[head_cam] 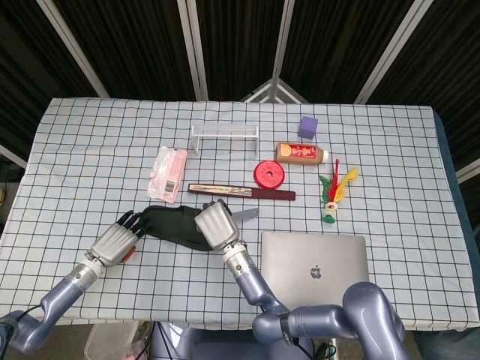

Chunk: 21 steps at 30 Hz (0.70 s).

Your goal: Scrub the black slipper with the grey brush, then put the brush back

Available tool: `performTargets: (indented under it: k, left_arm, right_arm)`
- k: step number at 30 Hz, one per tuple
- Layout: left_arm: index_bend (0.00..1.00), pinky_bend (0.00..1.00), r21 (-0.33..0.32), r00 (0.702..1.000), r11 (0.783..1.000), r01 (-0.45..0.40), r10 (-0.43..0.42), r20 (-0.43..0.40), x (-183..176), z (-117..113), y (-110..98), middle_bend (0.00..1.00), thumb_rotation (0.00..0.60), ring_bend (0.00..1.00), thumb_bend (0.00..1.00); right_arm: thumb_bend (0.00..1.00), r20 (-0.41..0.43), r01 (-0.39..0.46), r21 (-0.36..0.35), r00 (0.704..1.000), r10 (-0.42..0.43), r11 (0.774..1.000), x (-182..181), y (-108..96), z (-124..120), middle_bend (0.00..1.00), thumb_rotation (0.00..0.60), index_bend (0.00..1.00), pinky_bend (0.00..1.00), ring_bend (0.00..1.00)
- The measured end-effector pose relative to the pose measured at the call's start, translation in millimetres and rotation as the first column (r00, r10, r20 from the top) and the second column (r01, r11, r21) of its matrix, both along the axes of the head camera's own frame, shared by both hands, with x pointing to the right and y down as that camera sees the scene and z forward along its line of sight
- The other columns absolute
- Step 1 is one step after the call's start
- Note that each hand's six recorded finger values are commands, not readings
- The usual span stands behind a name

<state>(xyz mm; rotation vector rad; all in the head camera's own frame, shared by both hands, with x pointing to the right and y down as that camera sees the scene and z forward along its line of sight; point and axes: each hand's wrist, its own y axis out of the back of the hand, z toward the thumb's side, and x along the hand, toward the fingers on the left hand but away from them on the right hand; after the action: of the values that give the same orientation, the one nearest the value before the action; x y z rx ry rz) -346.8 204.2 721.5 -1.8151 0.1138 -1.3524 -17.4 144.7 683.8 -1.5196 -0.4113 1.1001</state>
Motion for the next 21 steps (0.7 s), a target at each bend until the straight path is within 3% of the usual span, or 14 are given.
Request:
performTargets:
  k: [21]
  left_arm:
    - [0.17, 0.02, -0.004, 1.000, 1.000, -0.002, 0.002, -0.029, 15, -2, -1, 0.07, 0.600, 0.00, 0.73]
  right_arm:
    - [0.74, 0.024, 0.103, 0.024, 0.994, -0.103, 0.994, -32, 37, -18, 0.72, 0.600, 0.80, 0.64, 0.58]
